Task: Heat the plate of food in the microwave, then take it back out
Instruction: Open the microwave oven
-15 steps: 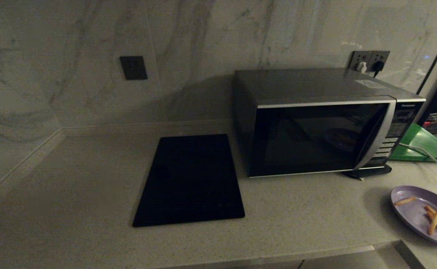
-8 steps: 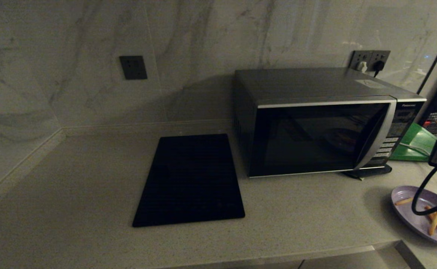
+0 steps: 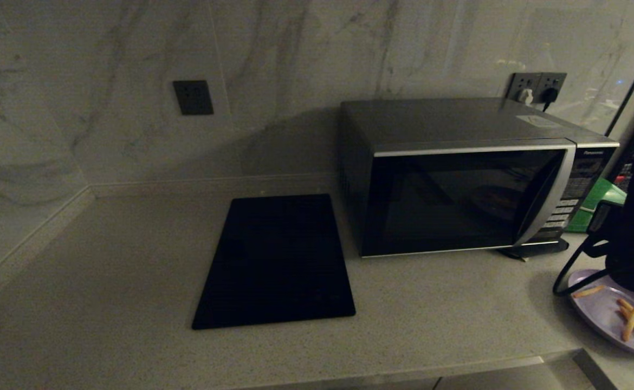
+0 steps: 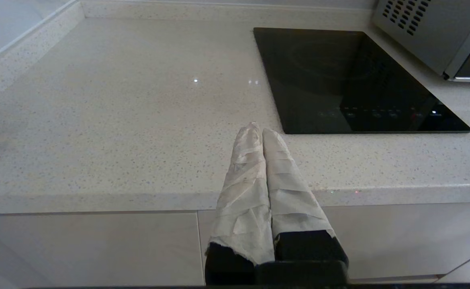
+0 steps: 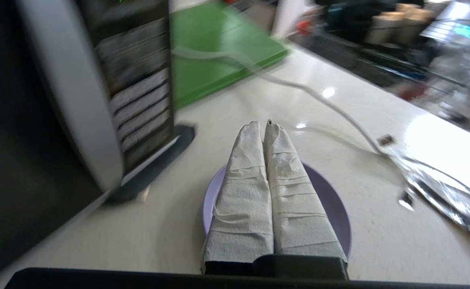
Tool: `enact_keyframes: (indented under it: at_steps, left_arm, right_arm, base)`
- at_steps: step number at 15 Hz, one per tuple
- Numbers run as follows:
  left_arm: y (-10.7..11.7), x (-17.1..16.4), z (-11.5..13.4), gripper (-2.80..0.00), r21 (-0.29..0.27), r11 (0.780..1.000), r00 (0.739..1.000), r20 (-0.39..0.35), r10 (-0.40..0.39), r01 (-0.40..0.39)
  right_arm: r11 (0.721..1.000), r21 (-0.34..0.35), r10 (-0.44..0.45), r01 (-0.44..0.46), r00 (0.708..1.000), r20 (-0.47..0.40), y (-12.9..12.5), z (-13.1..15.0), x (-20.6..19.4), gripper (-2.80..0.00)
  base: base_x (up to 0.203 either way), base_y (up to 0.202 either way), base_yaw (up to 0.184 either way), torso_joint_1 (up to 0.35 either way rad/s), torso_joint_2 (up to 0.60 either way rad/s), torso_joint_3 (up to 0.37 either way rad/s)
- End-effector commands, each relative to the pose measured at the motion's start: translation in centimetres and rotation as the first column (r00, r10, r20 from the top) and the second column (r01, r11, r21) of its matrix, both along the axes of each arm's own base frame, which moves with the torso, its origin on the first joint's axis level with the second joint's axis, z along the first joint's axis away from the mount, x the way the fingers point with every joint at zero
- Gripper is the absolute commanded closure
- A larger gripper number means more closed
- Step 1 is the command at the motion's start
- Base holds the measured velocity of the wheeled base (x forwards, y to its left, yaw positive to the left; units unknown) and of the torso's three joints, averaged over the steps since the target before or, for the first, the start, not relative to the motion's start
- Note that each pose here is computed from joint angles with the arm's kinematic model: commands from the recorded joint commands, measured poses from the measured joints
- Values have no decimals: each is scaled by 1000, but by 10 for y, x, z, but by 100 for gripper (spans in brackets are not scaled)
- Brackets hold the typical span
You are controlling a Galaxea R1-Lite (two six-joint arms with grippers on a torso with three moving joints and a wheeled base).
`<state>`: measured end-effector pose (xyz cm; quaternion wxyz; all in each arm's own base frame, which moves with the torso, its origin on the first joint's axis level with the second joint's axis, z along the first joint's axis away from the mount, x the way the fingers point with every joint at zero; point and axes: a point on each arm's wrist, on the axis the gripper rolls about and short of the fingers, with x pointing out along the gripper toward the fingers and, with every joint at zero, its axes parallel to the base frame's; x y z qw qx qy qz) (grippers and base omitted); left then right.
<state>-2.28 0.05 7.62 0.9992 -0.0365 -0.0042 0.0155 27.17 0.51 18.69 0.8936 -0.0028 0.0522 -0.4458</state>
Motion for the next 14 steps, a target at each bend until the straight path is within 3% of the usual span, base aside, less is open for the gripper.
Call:
enact_keyframes:
  at_steps: [1, 4, 8, 10, 13, 14]
  left_arm:
    - [0, 0, 0, 0, -1, 1000, 1000, -1, 1, -1]
    - [0, 0, 0, 0, -1, 1000, 1000, -1, 1, -1]
    - [0, 0, 0, 0, -1, 1000, 1000, -1, 1, -1]
    - [0, 0, 0, 0, -1, 1000, 1000, -1, 1, -1]
    - [0, 0, 0, 0, -1, 1000, 1000, -1, 1, -1]
    - [0, 0, 0, 0, -1, 1000, 1000, -1, 1, -1]
  right_arm:
    - [999, 10, -44, 43, 998, 52, 7, -10, 13, 0]
    - [992, 23, -129, 127, 985, 116, 13, -22, 33, 0]
    - [983, 13, -185, 185, 976, 112, 22, -54, 54, 0]
    - [984, 37, -179, 175, 966, 184, 29, -67, 66, 0]
    - [984, 93, -174, 150, 917, 359, 35, -64, 84, 0]
    - [986, 95, -165, 139, 913, 374, 36, -63, 85, 0]
  base:
    - [0, 0, 0, 0, 0, 0]
    - [0, 0, 0, 0, 0, 0]
    - [0, 0, 0, 0, 0, 0]
    - [0, 0, 0, 0, 0, 0]
    - [0, 0, 0, 0, 0, 0]
    - [0, 0, 0, 0, 0, 0]
